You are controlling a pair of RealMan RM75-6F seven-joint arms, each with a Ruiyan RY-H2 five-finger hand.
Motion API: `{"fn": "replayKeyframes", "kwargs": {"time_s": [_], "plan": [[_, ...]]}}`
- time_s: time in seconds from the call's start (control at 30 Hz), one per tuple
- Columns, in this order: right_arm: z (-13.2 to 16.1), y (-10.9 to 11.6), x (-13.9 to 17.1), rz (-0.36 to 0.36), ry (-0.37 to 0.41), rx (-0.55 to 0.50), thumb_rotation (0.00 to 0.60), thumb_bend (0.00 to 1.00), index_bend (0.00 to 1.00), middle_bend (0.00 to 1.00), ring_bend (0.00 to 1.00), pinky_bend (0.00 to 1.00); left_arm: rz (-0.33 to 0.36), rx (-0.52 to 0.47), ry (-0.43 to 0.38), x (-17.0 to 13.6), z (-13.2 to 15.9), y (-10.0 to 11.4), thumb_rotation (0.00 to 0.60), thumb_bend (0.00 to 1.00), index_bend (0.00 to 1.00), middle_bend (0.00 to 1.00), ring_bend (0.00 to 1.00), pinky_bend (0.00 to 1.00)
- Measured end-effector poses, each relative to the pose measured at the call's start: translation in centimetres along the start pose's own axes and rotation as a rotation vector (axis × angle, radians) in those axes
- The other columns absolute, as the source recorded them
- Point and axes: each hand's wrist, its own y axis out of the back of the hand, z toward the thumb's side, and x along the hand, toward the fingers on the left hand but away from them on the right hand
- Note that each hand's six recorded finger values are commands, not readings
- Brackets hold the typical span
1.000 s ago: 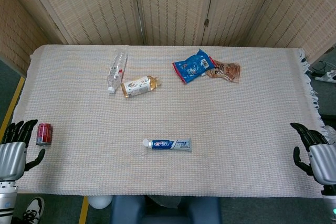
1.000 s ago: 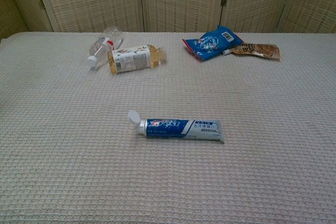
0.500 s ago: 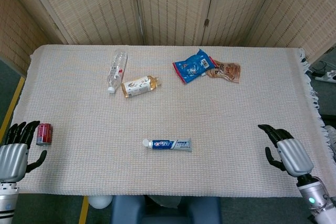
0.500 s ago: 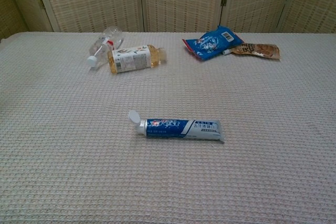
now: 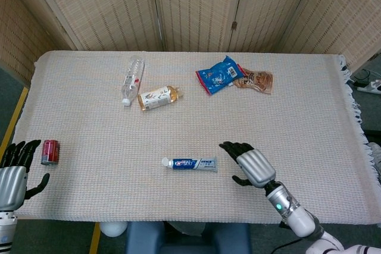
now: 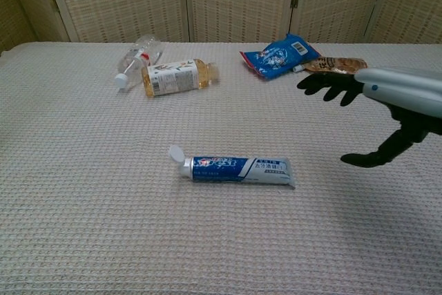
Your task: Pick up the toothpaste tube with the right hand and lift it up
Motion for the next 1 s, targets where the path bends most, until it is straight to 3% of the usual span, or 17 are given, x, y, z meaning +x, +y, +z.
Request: {"fn": "replayKeyframes", "kwargs": {"time_s": [0.23,0.43,1.0], "plan": [[4.9,-3.6,-4.6,0.041,0.050,0.053,0.600,0.31,0.14,0.19,0.24,0.23,-0.007,-0.008,-0.005,-0.2,-0.3,-0.2,0.600,0.39,0.14,0.14,0.08,0.00],[6.9,-5.6,-7.9,0.060,0.045,0.088,0.600,0.31,0.22,0.26,0.28,0.26,-0.011,-0.006,0.001,-0.4,-0.7,-0.3,0.600,0.39,0.14,0.14,0.08,0.00],[7.5,-7.8,-11.9,0.094,-0.012,0.135,0.600,0.31,0.36,0.35,0.36,0.29,-0.021,-0.001,0.003,-0.4,-1.1,-0.5,0.600,0.39,0.14,0.14,0.08,0.00]]}}
